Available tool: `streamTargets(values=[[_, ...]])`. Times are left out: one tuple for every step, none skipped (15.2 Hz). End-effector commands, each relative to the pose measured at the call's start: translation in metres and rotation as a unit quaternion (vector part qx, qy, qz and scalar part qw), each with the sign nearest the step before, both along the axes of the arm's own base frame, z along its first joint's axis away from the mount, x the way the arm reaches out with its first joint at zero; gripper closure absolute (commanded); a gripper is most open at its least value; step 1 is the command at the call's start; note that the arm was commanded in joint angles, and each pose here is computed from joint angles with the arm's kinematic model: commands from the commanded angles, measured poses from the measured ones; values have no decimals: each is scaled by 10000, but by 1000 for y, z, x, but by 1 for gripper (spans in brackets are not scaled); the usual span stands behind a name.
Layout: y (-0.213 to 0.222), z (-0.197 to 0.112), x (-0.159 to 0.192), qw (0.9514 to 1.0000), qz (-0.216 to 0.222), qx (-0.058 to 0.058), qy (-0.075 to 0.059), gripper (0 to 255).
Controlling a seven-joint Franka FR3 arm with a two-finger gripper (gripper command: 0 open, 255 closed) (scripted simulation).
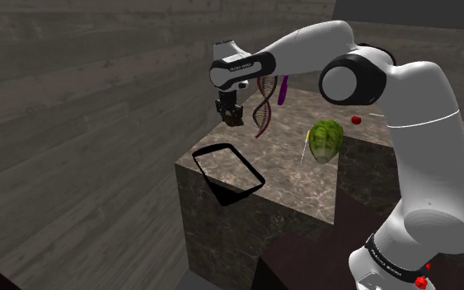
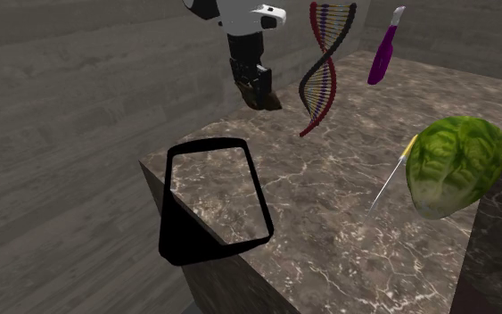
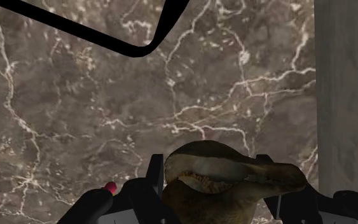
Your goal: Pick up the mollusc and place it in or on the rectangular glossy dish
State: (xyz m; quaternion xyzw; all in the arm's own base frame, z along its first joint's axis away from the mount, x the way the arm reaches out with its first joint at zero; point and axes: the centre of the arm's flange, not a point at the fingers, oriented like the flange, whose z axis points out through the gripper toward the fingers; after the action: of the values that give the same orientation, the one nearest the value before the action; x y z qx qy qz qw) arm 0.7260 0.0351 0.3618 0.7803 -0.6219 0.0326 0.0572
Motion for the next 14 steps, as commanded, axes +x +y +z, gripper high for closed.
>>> streamTargets(values=[[0,11,1,10000,0,0,1,255],[0,16,1,10000,0,0,1,255],[0,22,1,10000,0,0,1,255],[0,27,1,10000,0,0,1,255],[0,32,1,10000,0,0,1,255],[0,33,0,10000,0,0,1,255],[9,33,-9,10000,0,0,1,255],[18,33,-19,10000,0,0,1,255],[27,33,-29,10000,0,0,1,255],[35,33,-39,10000,0,0,1,255],[44,33,-49,10000,0,0,1,255],[53,33,-59,10000,0,0,1,255],[62,33,-68,10000,0,0,1,255],[70,33,-78,10000,0,0,1,255]])
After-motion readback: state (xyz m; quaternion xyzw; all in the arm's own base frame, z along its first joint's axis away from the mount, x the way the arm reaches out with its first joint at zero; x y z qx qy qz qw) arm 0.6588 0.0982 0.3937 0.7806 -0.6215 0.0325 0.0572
